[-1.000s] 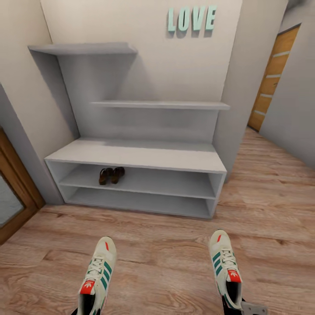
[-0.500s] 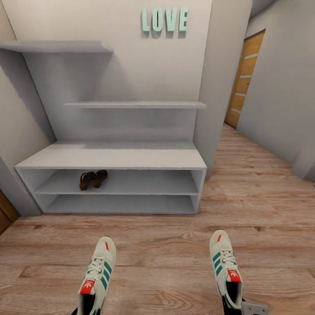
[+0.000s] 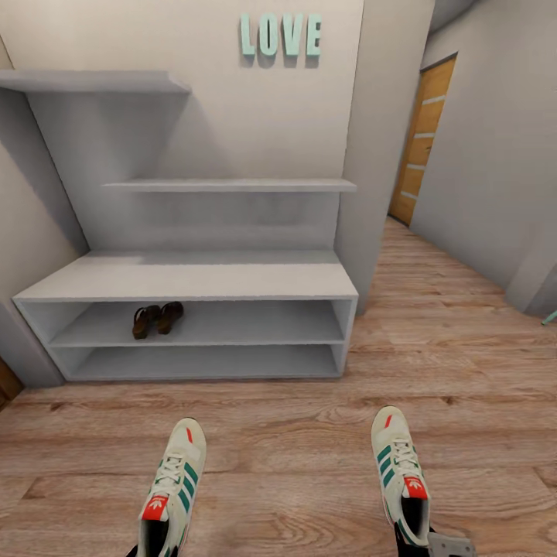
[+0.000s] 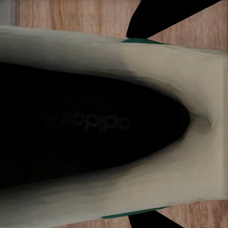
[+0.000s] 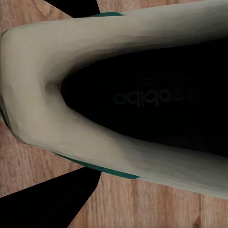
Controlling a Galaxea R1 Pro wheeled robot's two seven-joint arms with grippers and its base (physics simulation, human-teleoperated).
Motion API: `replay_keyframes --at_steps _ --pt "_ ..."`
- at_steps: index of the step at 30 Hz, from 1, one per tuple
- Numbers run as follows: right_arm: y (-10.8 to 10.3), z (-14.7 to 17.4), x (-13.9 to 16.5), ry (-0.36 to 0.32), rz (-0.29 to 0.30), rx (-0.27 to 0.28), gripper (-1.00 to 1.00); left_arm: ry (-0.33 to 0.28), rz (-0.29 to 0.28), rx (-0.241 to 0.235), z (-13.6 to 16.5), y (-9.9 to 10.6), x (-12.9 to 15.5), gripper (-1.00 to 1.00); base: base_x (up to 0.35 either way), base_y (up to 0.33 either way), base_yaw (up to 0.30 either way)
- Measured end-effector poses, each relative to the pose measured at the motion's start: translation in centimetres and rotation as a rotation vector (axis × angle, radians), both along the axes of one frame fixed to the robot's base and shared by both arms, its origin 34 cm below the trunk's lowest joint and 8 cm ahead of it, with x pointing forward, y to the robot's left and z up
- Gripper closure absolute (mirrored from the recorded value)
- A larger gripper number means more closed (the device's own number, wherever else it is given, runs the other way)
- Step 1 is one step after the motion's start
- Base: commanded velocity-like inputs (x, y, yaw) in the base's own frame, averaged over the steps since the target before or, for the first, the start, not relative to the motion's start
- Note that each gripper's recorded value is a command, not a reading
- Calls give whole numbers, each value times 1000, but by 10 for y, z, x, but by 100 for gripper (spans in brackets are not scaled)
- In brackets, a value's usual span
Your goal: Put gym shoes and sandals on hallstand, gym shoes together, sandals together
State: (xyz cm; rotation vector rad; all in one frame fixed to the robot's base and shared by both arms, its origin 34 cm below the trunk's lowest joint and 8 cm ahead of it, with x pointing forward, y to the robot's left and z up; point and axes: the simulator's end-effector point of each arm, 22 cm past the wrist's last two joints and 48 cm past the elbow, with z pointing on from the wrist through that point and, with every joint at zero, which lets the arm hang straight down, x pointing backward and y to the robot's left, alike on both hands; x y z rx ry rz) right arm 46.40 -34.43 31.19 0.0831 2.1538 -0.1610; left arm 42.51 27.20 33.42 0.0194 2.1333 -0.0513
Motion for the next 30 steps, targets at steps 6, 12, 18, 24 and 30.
replay_keyframes --at_steps 6,12,18,24,30 --pt "-1 1 0 -2 -3 -1 100 2 -1 -2 0 -1 0 100 0 0 0" --pt "-1 1 1 -4 -8 0 100 9 2 -4 -2 -2 -1 100 0 0 0" --pt "-4 1 0 -4 -12 -4 100 22 19 -7 -9 -4 19 100 0 0 0" --pt "-36 7 1 -8 -22 -48 100 -38 80 10 13 4 94 100 0 0 0" --pt "-101 21 -4 -24 -115 -98 100 17 120 0 18 -2 142 100 0 0 0"
